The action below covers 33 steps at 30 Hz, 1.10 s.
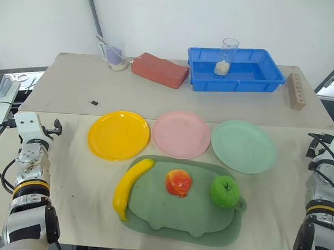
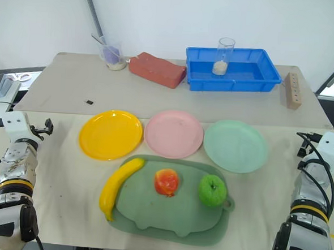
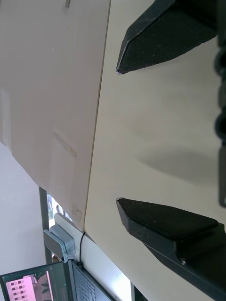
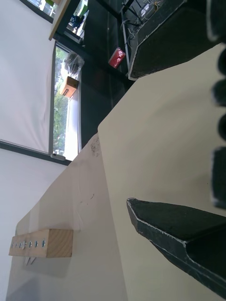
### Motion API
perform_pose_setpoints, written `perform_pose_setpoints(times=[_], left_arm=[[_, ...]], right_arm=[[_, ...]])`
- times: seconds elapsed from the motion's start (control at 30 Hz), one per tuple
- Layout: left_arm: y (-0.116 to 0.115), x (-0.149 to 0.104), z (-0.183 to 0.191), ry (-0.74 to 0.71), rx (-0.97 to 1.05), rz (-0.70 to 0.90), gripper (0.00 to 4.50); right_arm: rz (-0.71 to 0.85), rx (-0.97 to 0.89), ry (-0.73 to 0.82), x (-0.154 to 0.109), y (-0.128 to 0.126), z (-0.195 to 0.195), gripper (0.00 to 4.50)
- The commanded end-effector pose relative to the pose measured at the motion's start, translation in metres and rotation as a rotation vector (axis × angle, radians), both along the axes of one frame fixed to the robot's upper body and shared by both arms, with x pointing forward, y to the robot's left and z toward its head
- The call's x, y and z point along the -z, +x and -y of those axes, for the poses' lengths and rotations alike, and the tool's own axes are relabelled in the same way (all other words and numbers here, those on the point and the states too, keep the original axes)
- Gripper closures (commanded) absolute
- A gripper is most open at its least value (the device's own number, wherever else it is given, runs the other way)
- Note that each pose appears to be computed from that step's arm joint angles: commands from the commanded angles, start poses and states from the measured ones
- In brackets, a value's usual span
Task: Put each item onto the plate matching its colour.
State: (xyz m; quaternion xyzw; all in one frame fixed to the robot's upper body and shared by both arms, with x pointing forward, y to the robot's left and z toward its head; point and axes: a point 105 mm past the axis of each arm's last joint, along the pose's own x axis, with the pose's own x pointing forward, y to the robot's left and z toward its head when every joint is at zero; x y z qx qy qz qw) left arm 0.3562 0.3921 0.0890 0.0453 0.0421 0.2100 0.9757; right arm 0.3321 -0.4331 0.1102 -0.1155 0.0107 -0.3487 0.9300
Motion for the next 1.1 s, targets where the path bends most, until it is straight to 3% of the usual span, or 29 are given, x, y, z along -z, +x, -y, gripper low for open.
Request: perform_pose_setpoints(times=[0.03, 0.23, 0.37, 0.57, 0.7, 0.87, 1.0, 1.1], left_arm=[[0.002, -0.026, -0.003, 0.033, 0.03, 0.073, 0.0], [0.01, -0.076, 0.031, 0.065, 0.351, 0.168, 0.0], [-0.001, -0.104, 0.091, 0.148, 0.749, 0.115, 0.0], [-0.041, -0.094, 0.164, 0.123, 1.108, -0.048, 0.0], [-0.073, -0.08, 0.204, 0.028, 1.254, -0.153, 0.0], [-0.111, -0.055, 0.232, -0.018, 1.336, -0.263, 0.0], [-0.117, -0.033, 0.233, -0.04, 1.293, -0.343, 0.0], [-0.121, -0.021, 0.238, -0.051, 1.289, -0.381, 0.0]], right_arm=[[0.052, 0.002, -0.025, -0.021, 0.001, 0.005, 0.04], [0.063, -0.128, -0.079, -0.05, 0.018, -0.005, 0.04], [0.073, -0.396, -0.118, -0.084, 0.044, -0.037, 0.04], [0.036, -0.957, -0.164, -0.118, 0.061, -0.128, 0.04], [0.026, -1.313, -0.18, -0.131, 0.043, -0.201, 0.04], [-0.087, -1.706, -0.14, -0.119, -0.005, -0.284, 0.04], [-0.206, -1.964, -0.096, -0.103, -0.053, -0.325, 0.04], [-0.231, -2.057, -0.105, -0.098, -0.073, -0.34, 0.04]])
